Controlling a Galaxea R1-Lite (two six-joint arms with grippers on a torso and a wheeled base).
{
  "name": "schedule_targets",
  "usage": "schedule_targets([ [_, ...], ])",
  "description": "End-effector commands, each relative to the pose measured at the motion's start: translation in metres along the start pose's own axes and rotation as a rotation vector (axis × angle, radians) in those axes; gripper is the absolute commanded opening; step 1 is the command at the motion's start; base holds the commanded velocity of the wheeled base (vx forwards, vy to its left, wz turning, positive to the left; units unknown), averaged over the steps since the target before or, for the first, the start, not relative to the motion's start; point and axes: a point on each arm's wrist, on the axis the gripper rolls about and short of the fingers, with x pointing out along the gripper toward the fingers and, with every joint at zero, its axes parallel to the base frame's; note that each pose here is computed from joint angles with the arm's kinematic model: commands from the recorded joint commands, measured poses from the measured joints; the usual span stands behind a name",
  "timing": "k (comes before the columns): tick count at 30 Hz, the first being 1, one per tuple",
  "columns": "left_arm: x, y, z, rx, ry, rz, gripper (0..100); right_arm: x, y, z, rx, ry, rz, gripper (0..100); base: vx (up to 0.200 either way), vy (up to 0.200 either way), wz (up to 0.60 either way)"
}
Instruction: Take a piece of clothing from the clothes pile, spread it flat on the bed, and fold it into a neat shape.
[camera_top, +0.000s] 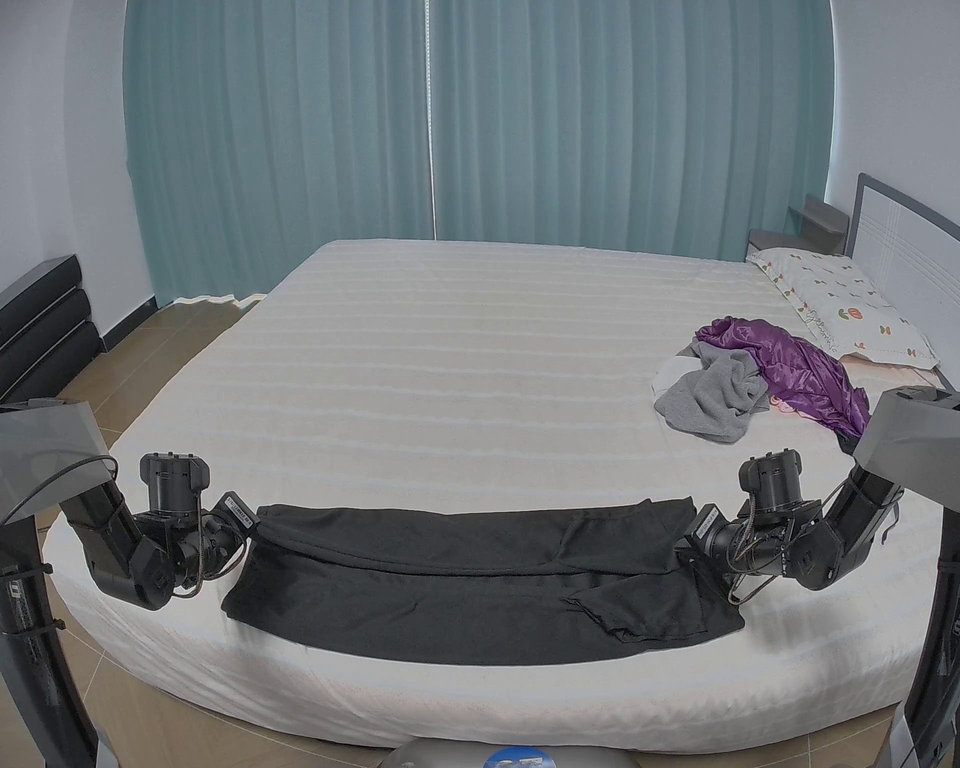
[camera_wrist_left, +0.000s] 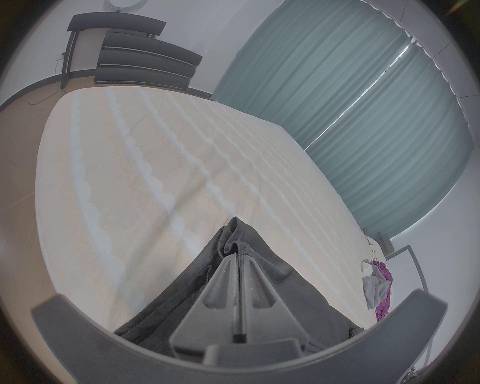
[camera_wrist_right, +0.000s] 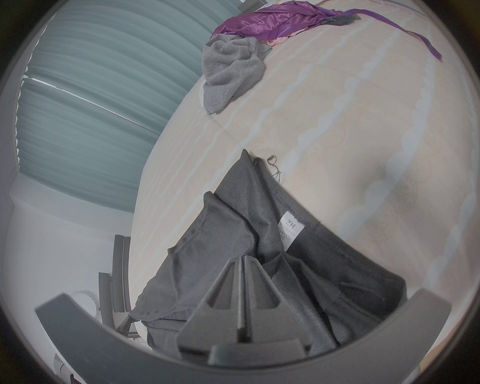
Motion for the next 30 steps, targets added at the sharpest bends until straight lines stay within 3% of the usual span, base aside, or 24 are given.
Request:
schedule_targets([
  [1, 0.0, 0.0, 0.0, 0.0, -0.001, 0.0, 0, -0.001, 0.0, 0.001, 0.0, -0.011, -0.003, 0, 0.0, 0.0, 0.0],
  [11, 0.0, -0.001, 0.001, 0.001, -0.004, -0.004, 0, -0.015, 0.007, 0.009, 0.003, -0.044, 0.021, 0, 0.0, 0.0, 0.0],
  [19, 0.001, 0.0, 0.0, 0.001, -0.003, -0.002, 0, -0.013, 0.0, 0.004, -0.018, -0.019, 0.003, 0, 0.0, 0.0, 0.0],
  [20, 0.001, 0.0, 0.0, 0.001, -0.003, -0.002, 0, -0.013, 0.0, 0.003, -0.025, -0.016, 0.005, 100, 0.0, 0.0, 0.0],
  [30, 0.001, -0.001, 0.0, 0.002, -0.003, -0.002, 0, -0.003, -0.001, -0.002, -0.04, 0.002, -0.003, 100, 0.0, 0.0, 0.0],
])
